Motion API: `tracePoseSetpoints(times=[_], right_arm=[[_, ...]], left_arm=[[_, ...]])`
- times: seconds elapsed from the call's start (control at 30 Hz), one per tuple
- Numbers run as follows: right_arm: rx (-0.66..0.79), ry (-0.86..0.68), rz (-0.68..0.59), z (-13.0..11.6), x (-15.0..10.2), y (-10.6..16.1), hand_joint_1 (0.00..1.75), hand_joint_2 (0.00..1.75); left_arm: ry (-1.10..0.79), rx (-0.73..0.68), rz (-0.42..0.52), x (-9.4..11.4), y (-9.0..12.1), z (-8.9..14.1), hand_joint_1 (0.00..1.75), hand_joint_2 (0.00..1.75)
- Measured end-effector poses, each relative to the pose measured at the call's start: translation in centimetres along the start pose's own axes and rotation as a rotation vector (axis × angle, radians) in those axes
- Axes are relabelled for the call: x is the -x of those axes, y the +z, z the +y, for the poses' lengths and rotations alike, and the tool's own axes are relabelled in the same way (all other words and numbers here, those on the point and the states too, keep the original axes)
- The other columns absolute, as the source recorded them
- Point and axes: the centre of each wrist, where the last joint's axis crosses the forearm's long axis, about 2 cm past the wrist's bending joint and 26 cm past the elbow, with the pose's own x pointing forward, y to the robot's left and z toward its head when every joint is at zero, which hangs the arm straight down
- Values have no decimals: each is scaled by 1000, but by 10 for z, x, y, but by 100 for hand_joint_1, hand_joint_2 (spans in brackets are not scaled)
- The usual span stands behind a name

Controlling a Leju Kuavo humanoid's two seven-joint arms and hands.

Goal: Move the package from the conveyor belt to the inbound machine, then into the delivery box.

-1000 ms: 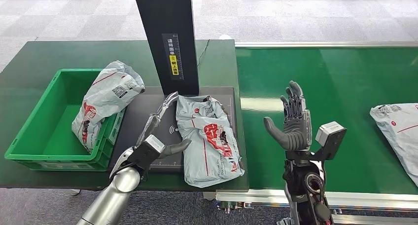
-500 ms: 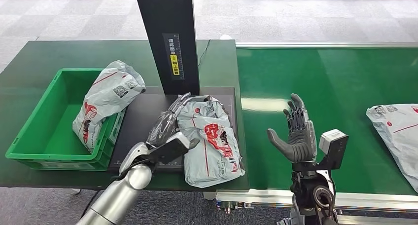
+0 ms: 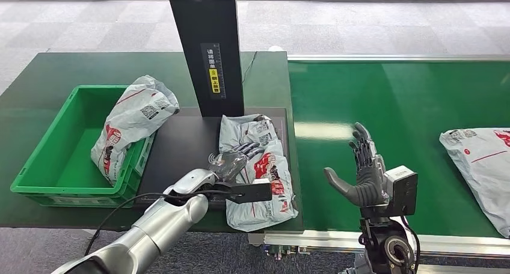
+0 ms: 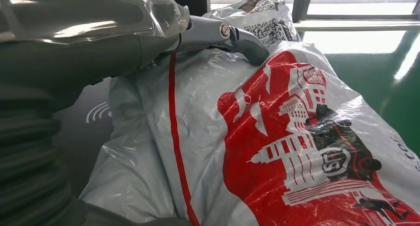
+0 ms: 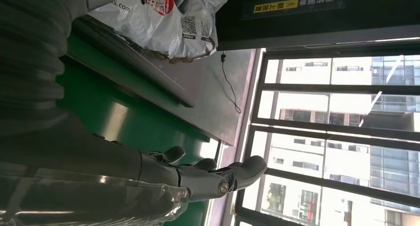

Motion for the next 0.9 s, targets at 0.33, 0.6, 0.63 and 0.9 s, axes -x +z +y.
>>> tracePoseSetpoints(times=[0.33,0.6,0.63,0.9], right_arm=[[33,16,5,-5,-3,14,0,175],[54,24,7,-9,-4,30,0,175],[54,25,7,-9,-4,31,0,175],[56,27,9,-10,-2,37,0,175]], left_arm=[[50,-85,-96,3,7,-20,175,175],[157,-354,-234,5,24,-35,175,175],[167,-396,-243,6,27,-35,175,175],[236,-747,-291,10,52,-33,175,175]])
